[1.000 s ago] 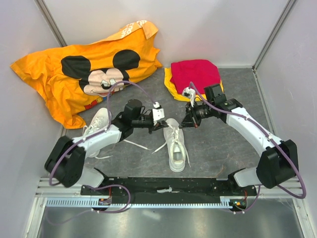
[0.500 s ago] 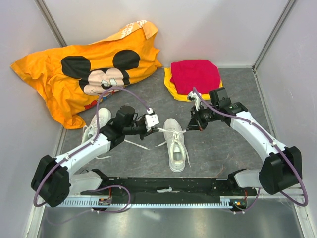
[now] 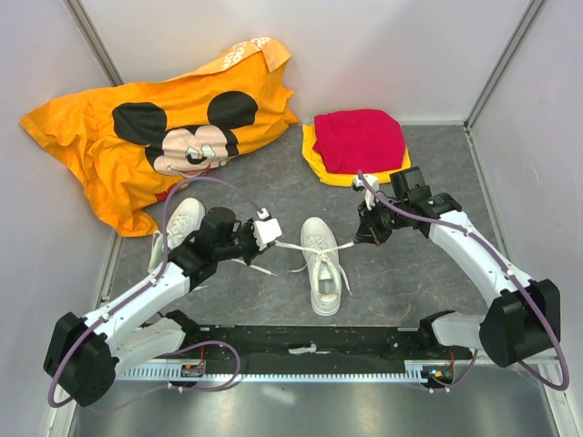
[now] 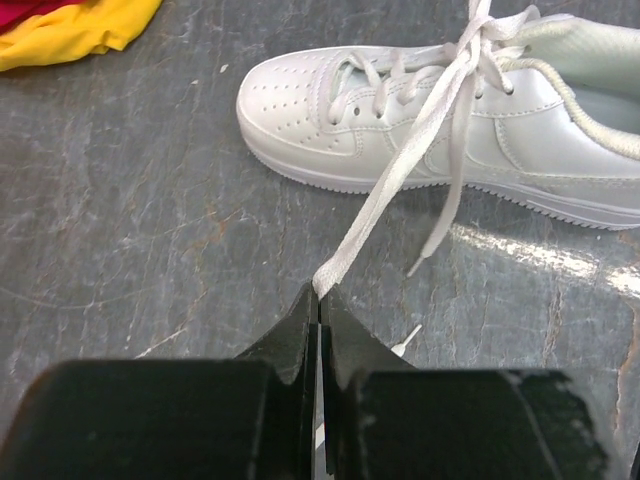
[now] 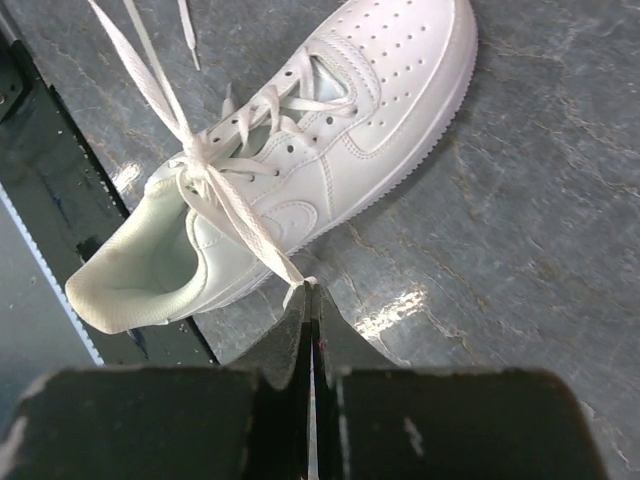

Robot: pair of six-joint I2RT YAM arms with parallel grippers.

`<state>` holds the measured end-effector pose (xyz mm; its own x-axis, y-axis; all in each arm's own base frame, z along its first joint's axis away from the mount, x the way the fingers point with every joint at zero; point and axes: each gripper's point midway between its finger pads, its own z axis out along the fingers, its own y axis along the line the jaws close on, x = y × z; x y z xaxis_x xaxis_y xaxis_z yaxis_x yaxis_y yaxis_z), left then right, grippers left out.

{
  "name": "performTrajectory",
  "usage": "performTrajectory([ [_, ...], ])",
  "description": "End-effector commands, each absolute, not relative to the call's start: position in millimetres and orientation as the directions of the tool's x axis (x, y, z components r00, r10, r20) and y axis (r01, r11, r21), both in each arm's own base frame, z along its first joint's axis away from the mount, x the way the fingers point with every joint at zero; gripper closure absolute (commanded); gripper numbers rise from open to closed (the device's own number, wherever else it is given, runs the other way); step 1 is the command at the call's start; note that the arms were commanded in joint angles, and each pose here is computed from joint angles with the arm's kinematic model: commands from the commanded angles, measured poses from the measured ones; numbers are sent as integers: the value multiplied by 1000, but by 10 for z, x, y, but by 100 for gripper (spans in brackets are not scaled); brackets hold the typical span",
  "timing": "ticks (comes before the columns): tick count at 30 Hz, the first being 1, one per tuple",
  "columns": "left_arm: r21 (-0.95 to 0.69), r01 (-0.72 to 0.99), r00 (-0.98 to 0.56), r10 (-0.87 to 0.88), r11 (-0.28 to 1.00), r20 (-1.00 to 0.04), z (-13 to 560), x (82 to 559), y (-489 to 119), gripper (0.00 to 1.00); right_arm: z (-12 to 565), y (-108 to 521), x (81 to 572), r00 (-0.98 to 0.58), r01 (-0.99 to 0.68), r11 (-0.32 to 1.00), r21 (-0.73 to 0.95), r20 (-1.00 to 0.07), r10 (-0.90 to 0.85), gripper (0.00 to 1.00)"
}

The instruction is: Tie the shoes

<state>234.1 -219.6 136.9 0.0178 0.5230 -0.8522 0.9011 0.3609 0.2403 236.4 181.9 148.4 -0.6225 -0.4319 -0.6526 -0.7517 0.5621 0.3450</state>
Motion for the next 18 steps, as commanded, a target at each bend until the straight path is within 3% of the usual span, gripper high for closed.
performTrajectory([
  [1, 305, 873, 43, 562, 380, -826, 1364, 2383, -2046, 98, 1455, 1690, 2433, -606, -742, 612, 272, -662, -440, 100],
  [18, 316, 852, -21, 629, 418, -777, 1130, 2360, -1815, 99, 1212, 1369, 2643, -624, -659, 743, 116, -635, -454, 100],
])
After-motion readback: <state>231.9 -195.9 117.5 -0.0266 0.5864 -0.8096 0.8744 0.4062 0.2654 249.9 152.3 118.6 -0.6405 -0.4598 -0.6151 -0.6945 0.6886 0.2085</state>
